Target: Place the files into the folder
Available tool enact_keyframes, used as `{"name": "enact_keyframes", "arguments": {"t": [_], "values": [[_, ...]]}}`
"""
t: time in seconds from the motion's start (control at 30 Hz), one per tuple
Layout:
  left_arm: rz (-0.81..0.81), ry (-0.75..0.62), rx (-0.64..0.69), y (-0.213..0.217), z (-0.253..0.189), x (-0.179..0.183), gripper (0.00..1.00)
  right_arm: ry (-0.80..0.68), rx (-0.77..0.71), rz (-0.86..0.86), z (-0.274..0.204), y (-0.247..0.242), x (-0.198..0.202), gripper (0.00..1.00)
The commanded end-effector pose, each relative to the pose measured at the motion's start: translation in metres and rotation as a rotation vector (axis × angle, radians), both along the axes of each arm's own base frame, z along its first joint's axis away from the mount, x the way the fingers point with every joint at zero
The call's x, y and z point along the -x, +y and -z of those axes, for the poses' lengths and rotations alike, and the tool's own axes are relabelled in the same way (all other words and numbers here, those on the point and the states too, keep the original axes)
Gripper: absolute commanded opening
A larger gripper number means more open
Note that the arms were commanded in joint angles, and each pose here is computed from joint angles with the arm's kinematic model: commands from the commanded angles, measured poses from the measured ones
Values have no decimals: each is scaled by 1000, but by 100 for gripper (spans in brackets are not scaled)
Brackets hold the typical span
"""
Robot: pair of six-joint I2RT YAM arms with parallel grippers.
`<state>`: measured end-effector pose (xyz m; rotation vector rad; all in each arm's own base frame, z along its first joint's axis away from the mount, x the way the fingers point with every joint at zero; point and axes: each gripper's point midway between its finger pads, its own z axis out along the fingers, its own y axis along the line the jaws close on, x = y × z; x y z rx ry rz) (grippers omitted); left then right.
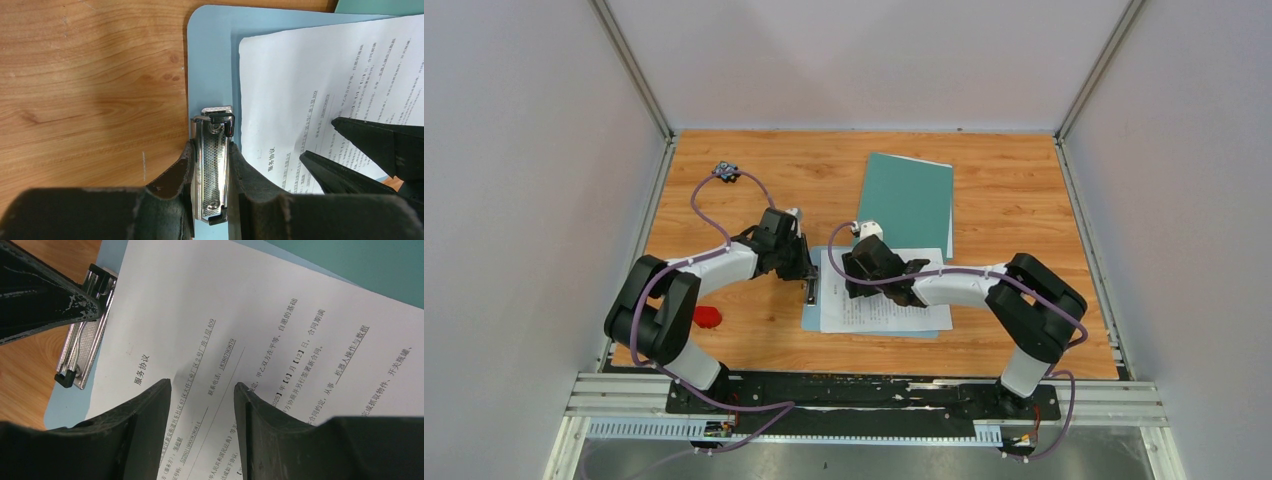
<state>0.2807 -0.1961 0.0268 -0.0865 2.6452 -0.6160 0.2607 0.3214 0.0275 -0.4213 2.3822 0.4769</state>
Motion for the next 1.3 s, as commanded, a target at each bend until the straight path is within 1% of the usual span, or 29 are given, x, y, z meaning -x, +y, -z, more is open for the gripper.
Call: {"name": "enact_keyframes", "arguments": {"t": [0.0,0.33,0.5,0.97,1.27], "values": [[4,24,97,-14,-9,6,0,97,61,78,28,-12,15,50],[-5,30,107,-14,-6,8,0,104,53,175,31,-9,5,49],[-8,31,109,-14,-5,9,0,133,47,226,32,-6,3,49],[-22,22,105,-12,-5,8,0,202,-62,246,29,6,27,46],[-33,16,93,-8,-4,9,0,204,-108,286,22,4,30,46]]}}
